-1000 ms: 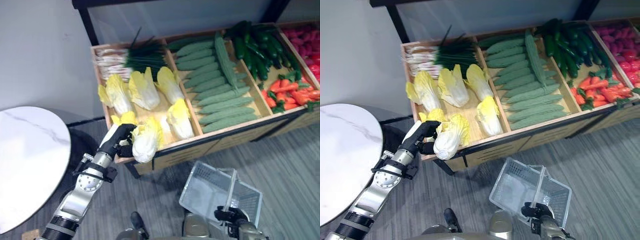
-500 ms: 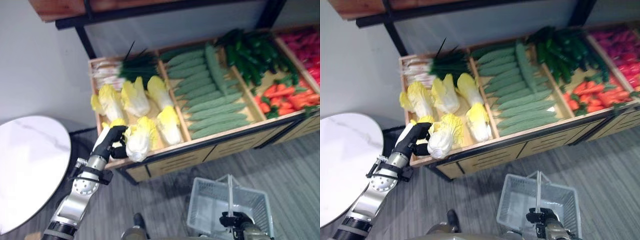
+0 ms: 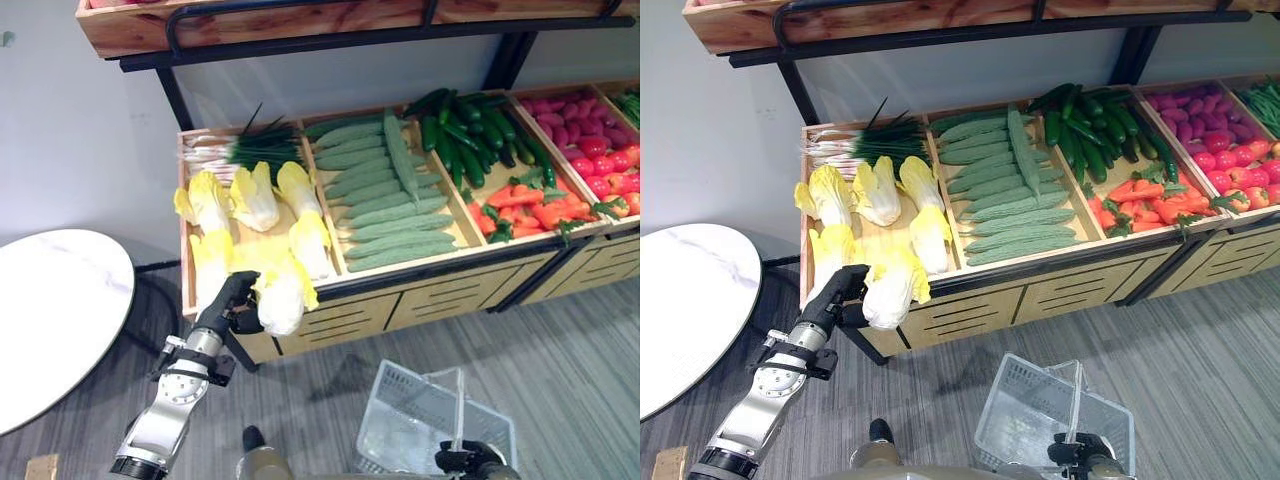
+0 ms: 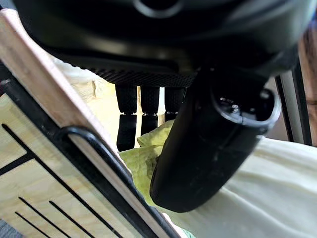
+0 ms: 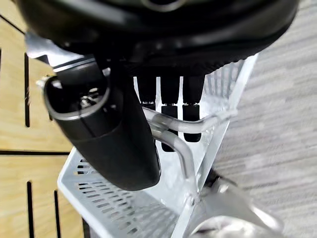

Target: Get the vegetables into the basket

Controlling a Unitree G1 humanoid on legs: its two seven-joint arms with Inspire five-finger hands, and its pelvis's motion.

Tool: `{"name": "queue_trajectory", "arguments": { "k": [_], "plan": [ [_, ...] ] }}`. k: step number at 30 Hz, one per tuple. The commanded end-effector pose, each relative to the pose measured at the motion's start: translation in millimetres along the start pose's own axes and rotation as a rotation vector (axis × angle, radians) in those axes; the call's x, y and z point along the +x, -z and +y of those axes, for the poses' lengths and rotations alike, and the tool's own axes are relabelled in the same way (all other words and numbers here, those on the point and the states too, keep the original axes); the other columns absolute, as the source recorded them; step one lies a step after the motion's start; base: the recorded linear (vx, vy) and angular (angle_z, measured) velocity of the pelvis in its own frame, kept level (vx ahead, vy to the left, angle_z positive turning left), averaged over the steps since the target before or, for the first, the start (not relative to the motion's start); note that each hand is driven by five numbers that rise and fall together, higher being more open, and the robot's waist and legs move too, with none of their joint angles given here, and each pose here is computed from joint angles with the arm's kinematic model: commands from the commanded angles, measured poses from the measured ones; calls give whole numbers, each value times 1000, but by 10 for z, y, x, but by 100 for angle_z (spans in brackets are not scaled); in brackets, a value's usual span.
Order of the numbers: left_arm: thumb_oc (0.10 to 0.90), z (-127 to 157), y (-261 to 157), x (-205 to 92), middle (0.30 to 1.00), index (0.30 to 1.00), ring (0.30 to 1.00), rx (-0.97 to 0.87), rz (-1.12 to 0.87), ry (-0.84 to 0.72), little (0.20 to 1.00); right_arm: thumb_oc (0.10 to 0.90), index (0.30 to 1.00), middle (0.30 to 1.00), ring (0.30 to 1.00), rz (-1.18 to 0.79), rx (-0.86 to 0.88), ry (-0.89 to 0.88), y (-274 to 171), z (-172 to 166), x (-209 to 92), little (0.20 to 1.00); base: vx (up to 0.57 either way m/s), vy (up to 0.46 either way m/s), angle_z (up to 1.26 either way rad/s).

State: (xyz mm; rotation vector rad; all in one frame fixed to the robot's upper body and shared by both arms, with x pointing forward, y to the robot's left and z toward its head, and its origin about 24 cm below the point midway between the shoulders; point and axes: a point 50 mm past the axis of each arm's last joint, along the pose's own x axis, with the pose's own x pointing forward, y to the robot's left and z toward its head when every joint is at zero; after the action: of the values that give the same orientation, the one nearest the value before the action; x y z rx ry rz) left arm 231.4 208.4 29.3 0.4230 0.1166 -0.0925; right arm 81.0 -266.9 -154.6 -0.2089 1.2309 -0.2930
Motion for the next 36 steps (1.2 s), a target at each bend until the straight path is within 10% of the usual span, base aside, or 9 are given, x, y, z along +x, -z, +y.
{"name": "queue_trajectory", "arguments": {
  "k": [1,36],
  "plan": [
    [400,366,-706,137,300,300,300,28,-342,-131,300,400,300,300,300,-149,-31,15,-465,-16,27,300,-138,13,-42],
    [400,614,-794,87,300,300,300,129,-370,-196,300,400,300,300,300,-208,27,-41,-672,263,-1,300,-88,146,-34]
  ]
}}
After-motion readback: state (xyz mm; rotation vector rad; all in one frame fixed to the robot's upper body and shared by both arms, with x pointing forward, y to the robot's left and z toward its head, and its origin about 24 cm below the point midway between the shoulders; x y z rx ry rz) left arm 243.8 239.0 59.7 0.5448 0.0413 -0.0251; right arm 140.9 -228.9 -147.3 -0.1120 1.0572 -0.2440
